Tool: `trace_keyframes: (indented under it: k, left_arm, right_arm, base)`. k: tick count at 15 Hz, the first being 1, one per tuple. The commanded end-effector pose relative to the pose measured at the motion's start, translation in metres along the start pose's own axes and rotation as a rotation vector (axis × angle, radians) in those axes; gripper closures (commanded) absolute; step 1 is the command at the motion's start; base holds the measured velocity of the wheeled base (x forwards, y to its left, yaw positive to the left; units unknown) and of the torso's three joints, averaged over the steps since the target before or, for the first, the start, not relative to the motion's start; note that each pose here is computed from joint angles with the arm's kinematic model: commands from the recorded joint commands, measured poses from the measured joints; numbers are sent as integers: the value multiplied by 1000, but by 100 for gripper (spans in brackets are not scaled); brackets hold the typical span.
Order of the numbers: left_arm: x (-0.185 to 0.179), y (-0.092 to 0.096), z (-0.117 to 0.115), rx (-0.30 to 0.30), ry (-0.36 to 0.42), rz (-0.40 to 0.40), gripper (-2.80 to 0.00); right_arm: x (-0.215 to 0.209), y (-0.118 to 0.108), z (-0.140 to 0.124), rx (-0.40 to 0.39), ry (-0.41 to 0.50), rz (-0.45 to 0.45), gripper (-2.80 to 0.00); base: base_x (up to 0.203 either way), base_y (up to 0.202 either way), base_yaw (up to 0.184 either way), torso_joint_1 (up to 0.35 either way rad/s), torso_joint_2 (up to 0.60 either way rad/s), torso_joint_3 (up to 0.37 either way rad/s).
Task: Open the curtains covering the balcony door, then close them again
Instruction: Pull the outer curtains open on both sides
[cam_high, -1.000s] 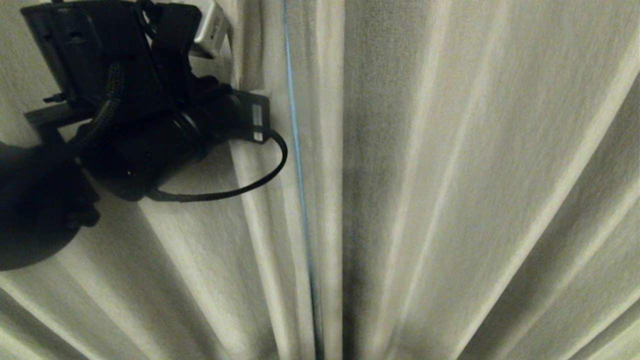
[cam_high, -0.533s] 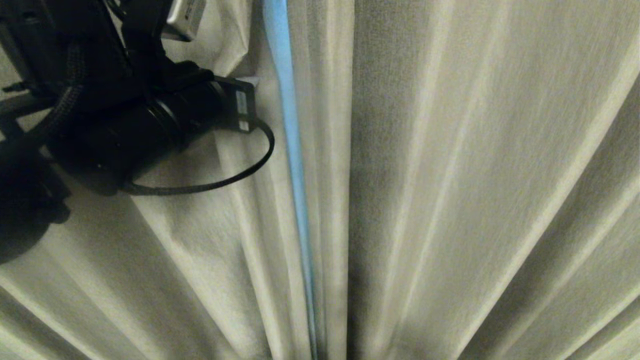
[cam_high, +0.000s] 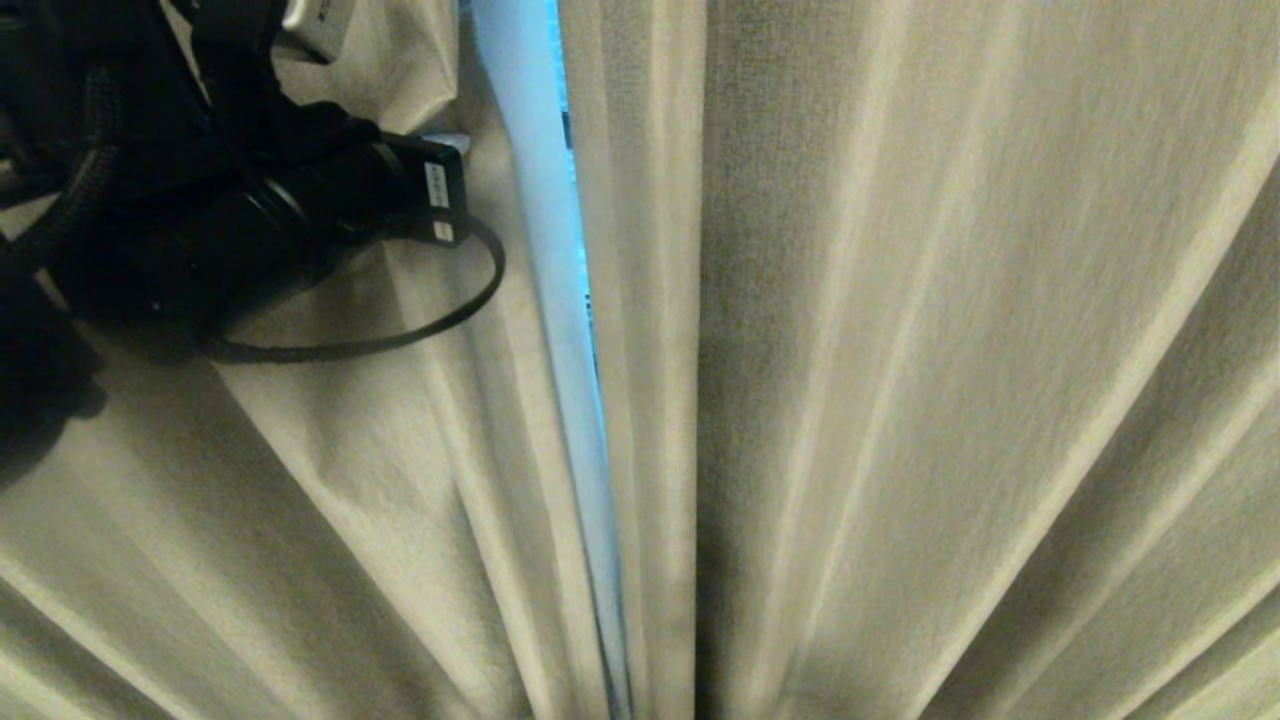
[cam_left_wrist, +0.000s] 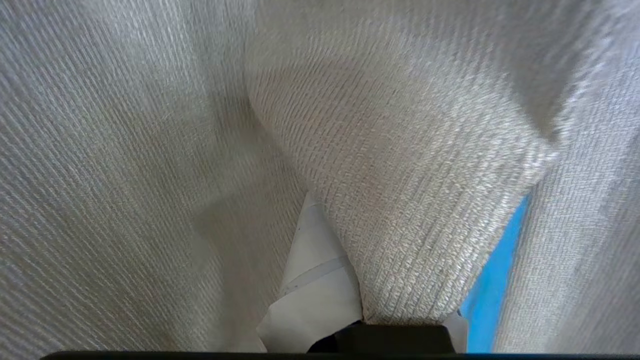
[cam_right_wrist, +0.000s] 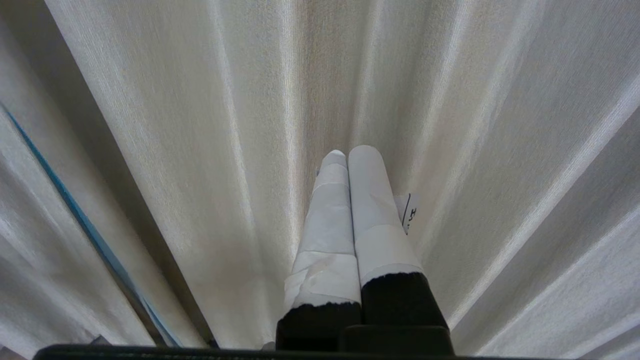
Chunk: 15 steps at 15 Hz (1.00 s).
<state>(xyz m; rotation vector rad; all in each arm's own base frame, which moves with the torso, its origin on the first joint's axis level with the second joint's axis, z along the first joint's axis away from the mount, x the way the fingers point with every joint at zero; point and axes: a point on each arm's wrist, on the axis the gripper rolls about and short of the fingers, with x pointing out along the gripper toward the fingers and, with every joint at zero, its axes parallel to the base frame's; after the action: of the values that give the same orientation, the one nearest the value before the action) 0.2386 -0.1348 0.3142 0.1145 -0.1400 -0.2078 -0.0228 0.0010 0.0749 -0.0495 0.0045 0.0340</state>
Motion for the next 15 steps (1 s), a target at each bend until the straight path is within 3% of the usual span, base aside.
trace_keyframes:
  k: [1, 7, 15]
  left_arm:
    - [2, 1, -2, 4, 9, 8, 0]
    - [-7, 40, 11, -10, -40, 133, 0]
    - [-12, 95, 8, -139, -65, 264, 0]
  right_arm:
    - [0, 0, 0, -1, 1, 1, 0]
    - [0, 0, 0, -1, 1, 1, 0]
    - [0, 0, 0, -1, 1, 1, 0]
  base:
    - [0, 0, 0, 0, 0, 0]
    - [0, 0, 0, 0, 0, 0]
    - [0, 0, 0, 0, 0, 0]
